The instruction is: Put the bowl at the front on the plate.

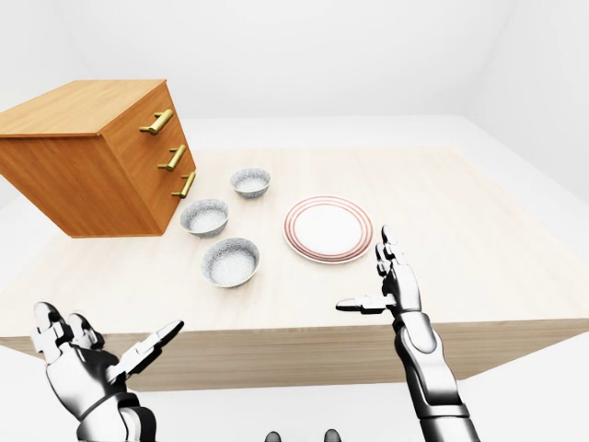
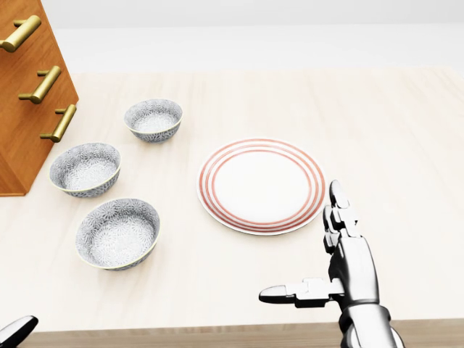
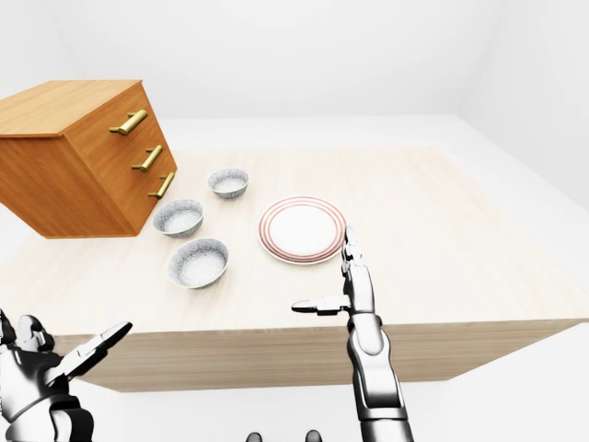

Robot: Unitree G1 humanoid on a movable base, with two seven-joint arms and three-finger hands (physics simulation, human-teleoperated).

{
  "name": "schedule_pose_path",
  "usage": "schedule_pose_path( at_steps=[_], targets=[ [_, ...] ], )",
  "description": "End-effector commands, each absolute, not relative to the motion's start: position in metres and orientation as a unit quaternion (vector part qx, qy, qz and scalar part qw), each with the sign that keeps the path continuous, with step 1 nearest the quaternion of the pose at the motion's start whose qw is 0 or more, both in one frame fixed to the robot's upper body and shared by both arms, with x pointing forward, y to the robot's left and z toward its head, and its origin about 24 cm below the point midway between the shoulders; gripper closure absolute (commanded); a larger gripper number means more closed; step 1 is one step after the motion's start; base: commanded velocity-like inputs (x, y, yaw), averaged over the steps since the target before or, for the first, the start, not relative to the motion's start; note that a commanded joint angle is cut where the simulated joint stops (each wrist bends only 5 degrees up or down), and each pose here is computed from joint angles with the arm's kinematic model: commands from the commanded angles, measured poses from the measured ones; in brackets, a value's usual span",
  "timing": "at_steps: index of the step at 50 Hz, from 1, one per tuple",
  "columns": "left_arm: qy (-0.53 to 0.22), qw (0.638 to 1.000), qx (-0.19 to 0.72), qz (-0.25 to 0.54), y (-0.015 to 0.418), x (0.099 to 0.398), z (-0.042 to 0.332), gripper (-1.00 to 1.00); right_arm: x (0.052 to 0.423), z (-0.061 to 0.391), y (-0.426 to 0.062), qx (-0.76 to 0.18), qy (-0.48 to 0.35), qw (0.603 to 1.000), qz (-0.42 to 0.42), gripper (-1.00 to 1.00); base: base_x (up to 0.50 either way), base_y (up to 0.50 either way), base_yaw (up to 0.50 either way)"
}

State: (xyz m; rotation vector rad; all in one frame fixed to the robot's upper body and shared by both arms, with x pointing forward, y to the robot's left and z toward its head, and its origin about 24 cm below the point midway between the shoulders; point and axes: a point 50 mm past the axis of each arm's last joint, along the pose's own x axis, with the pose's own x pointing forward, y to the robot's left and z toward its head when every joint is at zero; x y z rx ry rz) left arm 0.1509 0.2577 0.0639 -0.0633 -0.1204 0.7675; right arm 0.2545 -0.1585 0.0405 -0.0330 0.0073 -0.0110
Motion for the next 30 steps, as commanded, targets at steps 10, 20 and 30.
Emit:
schedule_pose_path(
  at_steps=[10,20,30],
  targets=[
    [-0.029,0.884,-0.072,0.462,0.29,0.109,0.049,-1.0,0.256,0.04,-0.158,-0.023,0.01,1.0,-0.01,-1.0,0.0,0.0,0.0],
    [0.021,0.862,-0.076,0.501,0.306,0.091,0.035,-1.0,0.256,0.038,-0.161,-0.018,0.015,1.0,-0.017,-1.0,0.0,0.0,0.0],
    [0.0,0.858,-0.075,0.508,0.307,0.09,0.037,-1.0,0.257,0.037,-0.161,-0.021,0.018,0.999,-0.017,-1.0,0.0,0.0,0.0]
  ],
)
